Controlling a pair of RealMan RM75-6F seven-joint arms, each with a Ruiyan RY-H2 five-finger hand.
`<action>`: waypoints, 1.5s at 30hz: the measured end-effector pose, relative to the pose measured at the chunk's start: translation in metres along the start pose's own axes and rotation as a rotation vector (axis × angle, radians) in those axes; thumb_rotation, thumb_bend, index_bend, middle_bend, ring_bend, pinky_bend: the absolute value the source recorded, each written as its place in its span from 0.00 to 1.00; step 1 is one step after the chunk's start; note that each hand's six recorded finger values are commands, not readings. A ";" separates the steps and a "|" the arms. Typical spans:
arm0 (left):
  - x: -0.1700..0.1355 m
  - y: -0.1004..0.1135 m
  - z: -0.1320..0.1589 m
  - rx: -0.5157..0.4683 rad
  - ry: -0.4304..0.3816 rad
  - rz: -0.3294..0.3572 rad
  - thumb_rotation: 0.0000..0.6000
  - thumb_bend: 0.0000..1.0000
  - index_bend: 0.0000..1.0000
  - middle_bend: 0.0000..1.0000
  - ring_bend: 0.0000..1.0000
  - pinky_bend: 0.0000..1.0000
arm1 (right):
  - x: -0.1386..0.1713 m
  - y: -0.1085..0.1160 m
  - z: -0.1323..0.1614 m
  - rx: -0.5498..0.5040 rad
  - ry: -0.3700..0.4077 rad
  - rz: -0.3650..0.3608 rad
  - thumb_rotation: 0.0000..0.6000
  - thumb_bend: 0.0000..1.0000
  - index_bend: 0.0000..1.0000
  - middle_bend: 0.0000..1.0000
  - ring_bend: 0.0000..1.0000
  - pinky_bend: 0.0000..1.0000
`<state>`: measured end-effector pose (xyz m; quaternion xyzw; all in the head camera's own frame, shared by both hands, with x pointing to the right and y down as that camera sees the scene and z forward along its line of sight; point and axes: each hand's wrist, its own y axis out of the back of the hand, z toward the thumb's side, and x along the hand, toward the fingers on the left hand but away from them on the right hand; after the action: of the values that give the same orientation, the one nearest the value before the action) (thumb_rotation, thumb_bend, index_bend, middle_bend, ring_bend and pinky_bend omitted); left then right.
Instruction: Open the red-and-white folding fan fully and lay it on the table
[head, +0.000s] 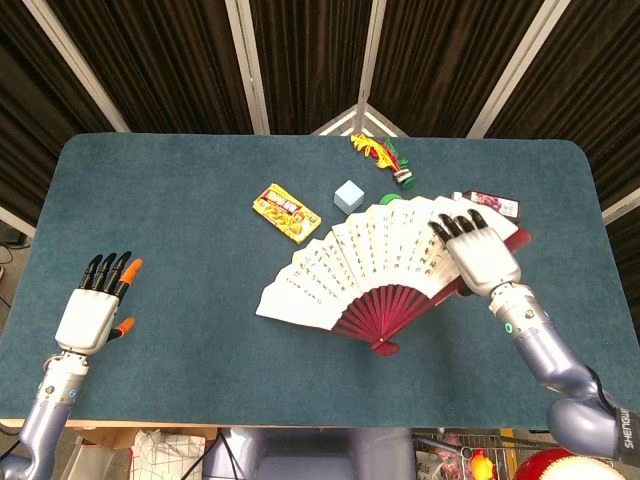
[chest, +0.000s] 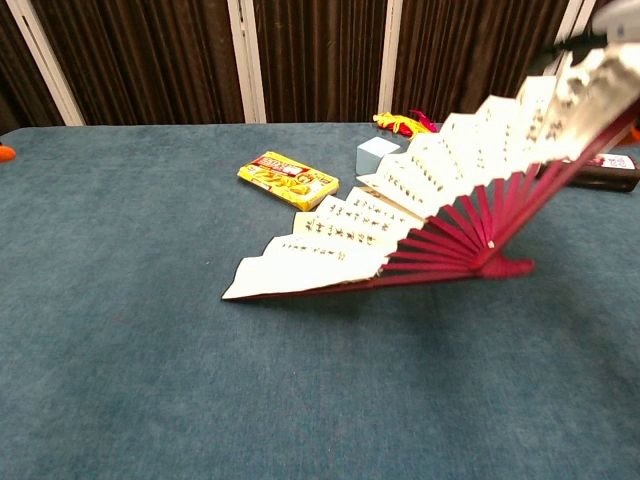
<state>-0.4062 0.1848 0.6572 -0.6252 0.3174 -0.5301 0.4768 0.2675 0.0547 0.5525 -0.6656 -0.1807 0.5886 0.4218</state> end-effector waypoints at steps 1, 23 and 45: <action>0.000 -0.002 -0.001 0.000 0.004 -0.007 1.00 0.23 0.03 0.00 0.00 0.00 | 0.001 0.012 0.001 0.007 -0.004 -0.023 1.00 0.29 0.08 0.08 0.12 0.06; -0.015 0.010 0.026 -0.006 -0.074 0.025 1.00 0.23 0.03 0.00 0.00 0.00 | -0.006 0.078 -0.016 0.343 -0.149 -0.289 1.00 0.29 0.08 0.08 0.12 0.06; -0.048 0.047 -0.010 -0.070 0.127 0.009 1.00 0.23 0.01 0.00 0.00 0.00 | 0.045 0.028 -0.004 -0.319 0.020 -0.372 1.00 0.29 0.09 0.08 0.14 0.06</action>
<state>-0.4218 0.2094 0.5960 -0.6051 0.3684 -0.5551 0.4359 0.2748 0.0705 0.5022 -0.6848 -0.3867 0.4581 0.4143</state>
